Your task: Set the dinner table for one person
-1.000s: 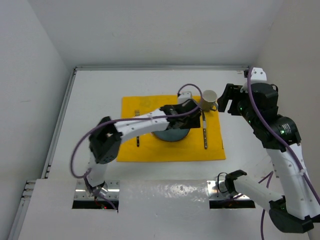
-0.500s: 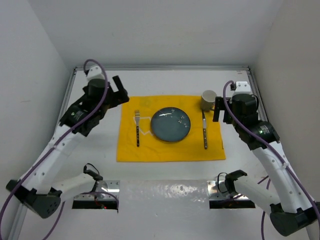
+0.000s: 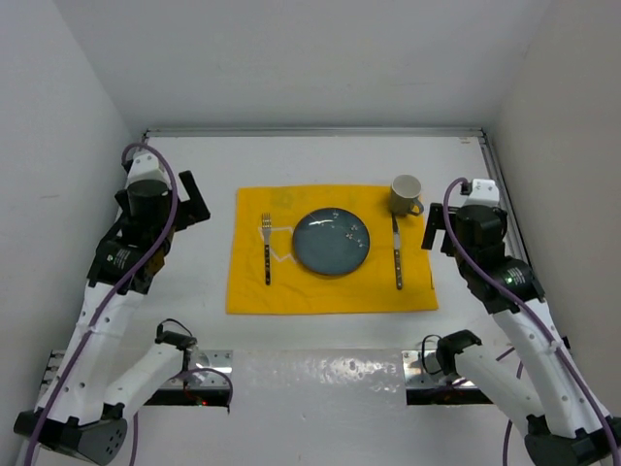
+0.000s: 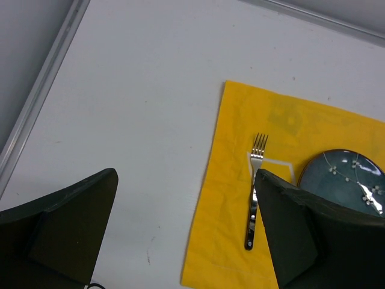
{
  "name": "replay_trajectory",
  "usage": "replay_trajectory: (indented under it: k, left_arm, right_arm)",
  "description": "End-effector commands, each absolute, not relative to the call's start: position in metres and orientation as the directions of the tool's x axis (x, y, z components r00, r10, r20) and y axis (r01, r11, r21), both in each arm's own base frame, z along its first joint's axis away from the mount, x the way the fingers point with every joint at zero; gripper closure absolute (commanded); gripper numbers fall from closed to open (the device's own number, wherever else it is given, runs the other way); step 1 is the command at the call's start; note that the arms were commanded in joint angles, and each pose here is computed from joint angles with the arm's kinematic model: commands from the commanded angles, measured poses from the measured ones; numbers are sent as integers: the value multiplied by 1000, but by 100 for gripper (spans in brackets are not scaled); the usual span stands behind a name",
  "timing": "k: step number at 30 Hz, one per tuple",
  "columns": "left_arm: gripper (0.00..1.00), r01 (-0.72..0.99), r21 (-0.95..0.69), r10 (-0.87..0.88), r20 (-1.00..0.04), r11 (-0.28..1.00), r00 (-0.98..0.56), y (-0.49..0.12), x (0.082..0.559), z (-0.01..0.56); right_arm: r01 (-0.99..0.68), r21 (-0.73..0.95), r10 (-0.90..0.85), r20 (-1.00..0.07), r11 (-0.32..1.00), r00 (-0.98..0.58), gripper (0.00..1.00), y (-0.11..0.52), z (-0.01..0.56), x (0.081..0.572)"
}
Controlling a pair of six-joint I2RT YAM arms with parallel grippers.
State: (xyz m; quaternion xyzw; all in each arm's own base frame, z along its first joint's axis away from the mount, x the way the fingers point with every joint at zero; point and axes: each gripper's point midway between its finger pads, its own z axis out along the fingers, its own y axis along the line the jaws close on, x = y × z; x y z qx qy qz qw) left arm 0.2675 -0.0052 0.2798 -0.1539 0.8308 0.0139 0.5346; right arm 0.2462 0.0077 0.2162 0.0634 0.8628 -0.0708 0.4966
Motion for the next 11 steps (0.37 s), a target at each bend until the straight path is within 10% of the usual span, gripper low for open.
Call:
replay_trajectory:
  k: [1, 11]
  left_arm:
    - [4, -269, -139, -224, -921, 953, -319, 0, 268, 301]
    - [4, -240, -160, -232, -922, 957, -311, -6, 271, 307]
  right_arm:
    - [248, 2, 101, -915, 969, -389, 1, 0, 240, 251]
    - [282, 13, 109, -938, 959, -328, 1, -10, 257, 243]
